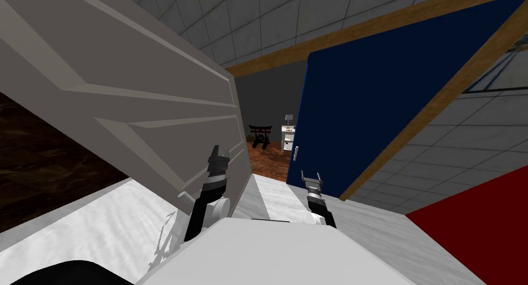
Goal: Pull the door open
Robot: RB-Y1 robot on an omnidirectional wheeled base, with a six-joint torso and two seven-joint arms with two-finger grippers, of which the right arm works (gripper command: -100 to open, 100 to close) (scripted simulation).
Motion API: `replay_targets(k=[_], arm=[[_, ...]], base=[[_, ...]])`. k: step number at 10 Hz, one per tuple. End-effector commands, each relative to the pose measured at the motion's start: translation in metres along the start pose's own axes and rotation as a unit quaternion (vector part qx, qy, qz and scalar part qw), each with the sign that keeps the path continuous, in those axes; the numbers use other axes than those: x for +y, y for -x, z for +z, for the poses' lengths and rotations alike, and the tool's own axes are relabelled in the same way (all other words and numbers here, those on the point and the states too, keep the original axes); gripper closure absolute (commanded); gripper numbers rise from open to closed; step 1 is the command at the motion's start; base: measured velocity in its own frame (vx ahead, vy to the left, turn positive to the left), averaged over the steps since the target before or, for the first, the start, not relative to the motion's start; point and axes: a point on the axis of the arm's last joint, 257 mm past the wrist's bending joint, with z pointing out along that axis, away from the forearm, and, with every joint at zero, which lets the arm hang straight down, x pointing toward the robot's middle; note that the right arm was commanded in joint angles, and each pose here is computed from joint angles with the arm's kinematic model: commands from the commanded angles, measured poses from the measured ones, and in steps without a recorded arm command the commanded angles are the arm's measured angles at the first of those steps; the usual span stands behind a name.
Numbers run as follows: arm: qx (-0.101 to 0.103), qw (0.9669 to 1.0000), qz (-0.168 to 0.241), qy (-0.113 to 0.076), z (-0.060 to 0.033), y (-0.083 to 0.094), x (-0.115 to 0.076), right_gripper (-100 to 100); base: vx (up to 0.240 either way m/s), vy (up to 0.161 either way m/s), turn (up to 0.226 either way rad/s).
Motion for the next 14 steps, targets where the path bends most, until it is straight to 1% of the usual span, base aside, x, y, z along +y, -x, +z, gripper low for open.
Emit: replay_targets(k=[1, 5, 9, 11, 12, 13, 14], arm=[[-0.013, 0.9998, 0.016, 0.004, -0.004, 0.013, 0.002, -100], [-0.044, 0.9977, 0.049, 0.014, -0.0131, 0.043, 0.006, -100], [-0.073, 0.994, 0.077, 0.027, -0.0229, 0.07, 0.011, -100], [-0.097, 0.9896, 0.099, 0.04, -0.0325, 0.093, 0.017, -100], [-0.102, 0.9883, 0.104, 0.044, -0.0351, 0.098, 0.019, -100], [-0.112, 0.9861, 0.112, 0.05, -0.0394, 0.107, 0.022, -100], [-0.116, 0.985, 0.116, 0.054, -0.0416, 0.112, 0.023, -100]], base=[[0.093, -0.046, 0.142], [0.088, -0.05, 0.153], [0.077, -0.061, 0.144], [0.11, -0.088, 0.236], [0.121, -0.105, 0.148], [0.102, -0.095, 0.161], [0.082, -0.093, 0.123]])
